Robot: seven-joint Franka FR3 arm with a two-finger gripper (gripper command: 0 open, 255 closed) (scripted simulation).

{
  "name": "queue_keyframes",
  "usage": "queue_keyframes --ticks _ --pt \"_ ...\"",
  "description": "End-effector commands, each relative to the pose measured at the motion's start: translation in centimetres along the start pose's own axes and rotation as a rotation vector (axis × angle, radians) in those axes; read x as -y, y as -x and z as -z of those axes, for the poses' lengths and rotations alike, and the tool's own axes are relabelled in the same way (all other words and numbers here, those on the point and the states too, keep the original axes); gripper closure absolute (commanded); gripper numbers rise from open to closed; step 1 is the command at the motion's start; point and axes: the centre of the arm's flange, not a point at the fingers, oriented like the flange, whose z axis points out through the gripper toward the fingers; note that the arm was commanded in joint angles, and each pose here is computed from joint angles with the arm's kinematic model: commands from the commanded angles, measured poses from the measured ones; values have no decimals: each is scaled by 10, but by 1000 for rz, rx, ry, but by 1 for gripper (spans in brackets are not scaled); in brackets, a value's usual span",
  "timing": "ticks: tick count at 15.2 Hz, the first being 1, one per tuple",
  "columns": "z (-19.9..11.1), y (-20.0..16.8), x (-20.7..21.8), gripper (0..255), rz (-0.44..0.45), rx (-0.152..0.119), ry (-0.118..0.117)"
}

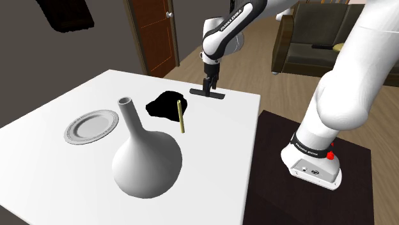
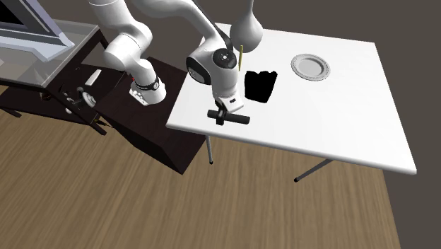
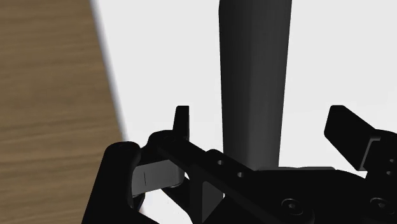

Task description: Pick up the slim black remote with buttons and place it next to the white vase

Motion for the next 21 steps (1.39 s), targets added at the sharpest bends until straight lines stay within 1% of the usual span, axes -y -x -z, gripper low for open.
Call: queue_keyframes --ticks 1,7,8,17,21 --pt "-4 -1 0 0 0 -1 0" --pt "-4 -1 0 0 0 -1 0" --pt "-4 -1 0 255 0 -1 0" --pt "-4 -1 0 255 0 -1 0" --pt "17 -1 1 255 0 -1 0"
